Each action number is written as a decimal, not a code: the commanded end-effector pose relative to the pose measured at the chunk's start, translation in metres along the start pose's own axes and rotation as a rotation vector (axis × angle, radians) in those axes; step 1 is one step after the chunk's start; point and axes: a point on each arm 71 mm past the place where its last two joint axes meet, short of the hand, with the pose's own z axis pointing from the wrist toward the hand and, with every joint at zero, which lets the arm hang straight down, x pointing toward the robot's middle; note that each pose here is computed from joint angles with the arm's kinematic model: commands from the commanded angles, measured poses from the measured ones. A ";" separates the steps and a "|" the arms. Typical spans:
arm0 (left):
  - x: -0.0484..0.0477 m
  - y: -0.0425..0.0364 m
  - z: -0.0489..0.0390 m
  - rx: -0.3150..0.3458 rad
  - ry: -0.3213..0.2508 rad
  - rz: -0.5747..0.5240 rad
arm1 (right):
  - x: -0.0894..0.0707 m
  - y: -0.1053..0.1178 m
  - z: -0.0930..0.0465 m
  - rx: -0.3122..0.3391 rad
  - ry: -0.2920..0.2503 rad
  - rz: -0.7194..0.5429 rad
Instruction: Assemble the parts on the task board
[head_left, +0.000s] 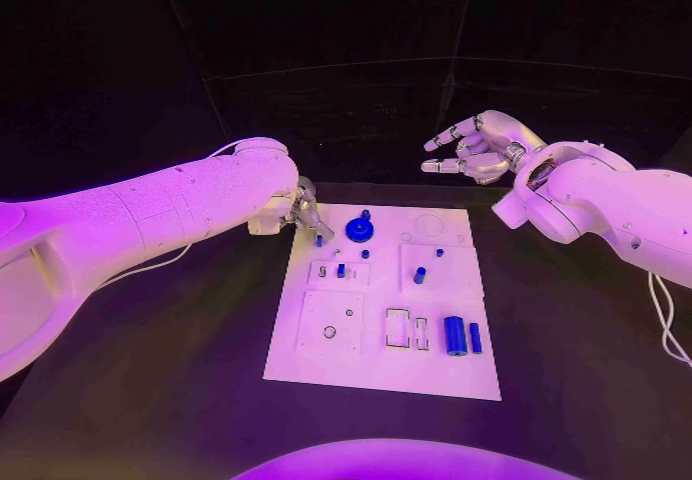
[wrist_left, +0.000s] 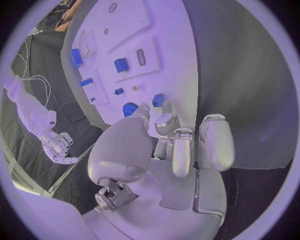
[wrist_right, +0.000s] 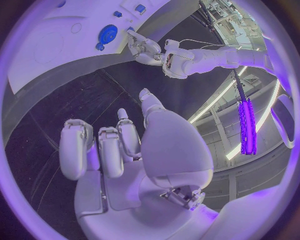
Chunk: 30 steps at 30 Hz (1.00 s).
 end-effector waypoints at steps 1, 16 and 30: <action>0.0014 -0.0008 -0.0006 0.001 0.018 0.024 | 0.000 0.002 0.001 -0.009 0.006 -0.001; 0.0010 0.0006 -0.0003 -0.001 0.020 0.023 | 0.000 0.002 0.001 -0.009 0.008 -0.001; 0.0021 -0.0013 -0.0004 0.036 0.037 0.010 | 0.001 0.002 0.002 -0.011 0.011 0.000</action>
